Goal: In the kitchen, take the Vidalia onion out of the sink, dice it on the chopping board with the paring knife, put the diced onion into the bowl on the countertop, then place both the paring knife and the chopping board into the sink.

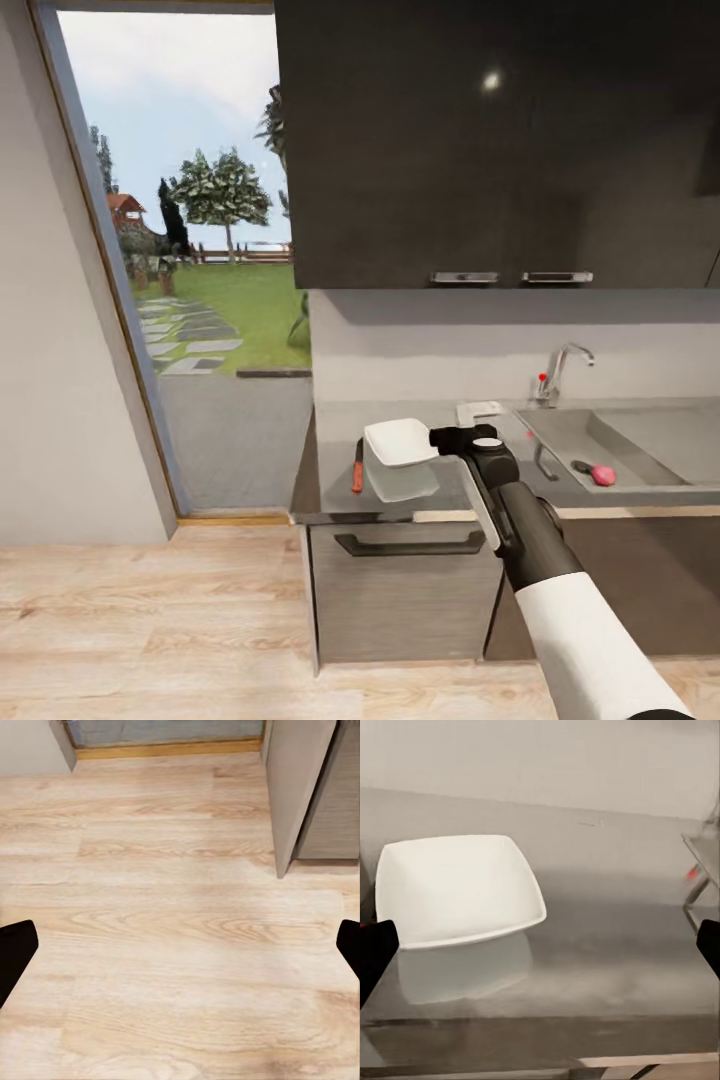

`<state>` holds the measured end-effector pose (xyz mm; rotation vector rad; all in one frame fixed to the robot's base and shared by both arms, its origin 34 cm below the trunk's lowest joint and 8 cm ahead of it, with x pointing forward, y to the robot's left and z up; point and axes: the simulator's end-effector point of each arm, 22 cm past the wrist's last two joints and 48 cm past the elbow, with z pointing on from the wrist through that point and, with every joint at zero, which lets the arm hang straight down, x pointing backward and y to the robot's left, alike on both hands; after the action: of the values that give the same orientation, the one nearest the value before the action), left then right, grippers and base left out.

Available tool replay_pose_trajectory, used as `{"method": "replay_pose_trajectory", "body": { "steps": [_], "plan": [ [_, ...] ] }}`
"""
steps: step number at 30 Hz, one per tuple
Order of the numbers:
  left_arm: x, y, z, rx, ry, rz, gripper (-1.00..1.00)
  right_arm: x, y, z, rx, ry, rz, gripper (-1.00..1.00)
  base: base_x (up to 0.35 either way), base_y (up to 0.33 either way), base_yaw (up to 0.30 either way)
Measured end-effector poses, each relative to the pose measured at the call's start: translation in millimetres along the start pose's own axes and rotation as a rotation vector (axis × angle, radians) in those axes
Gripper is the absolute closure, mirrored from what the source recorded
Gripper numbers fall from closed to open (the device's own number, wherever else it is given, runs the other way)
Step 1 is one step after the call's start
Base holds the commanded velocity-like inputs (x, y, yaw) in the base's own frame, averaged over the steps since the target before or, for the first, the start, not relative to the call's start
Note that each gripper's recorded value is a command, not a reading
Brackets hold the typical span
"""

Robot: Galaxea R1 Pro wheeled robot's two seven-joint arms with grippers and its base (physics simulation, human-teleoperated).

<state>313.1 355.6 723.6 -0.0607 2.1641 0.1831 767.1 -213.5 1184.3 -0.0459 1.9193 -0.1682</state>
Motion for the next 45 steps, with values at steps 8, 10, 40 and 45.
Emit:
{"method": "replay_pose_trajectory", "body": {
  "steps": [8, 10, 40, 45],
  "plan": [
    [0, 3, 0.3, -0.003, -0.001, 0.003, -1.0, 3, -17, 3.4, 0.003, 0.003, -0.016, -1.0, 0.323, 0.015, 0.0],
    [-1, 3, 0.4, -0.003, -0.001, 0.003, -1.0, 4, -21, 4.2, 0.003, 0.005, -0.017, -1.0, 0.326, 0.002, 0.0],
    [-3, 10, 1.6, -0.011, -0.007, 0.006, -1.0, 49, -35, 22.5, -0.119, 0.106, 0.052, -1.0, 0.169, 0.001, 0.0],
    [-3, 10, 1.5, -0.011, -0.007, 0.006, -1.0, 55, -36, 24.2, -0.131, 0.119, 0.057, -1.0, 0.0, 0.0, 0.0]
  ]
}}
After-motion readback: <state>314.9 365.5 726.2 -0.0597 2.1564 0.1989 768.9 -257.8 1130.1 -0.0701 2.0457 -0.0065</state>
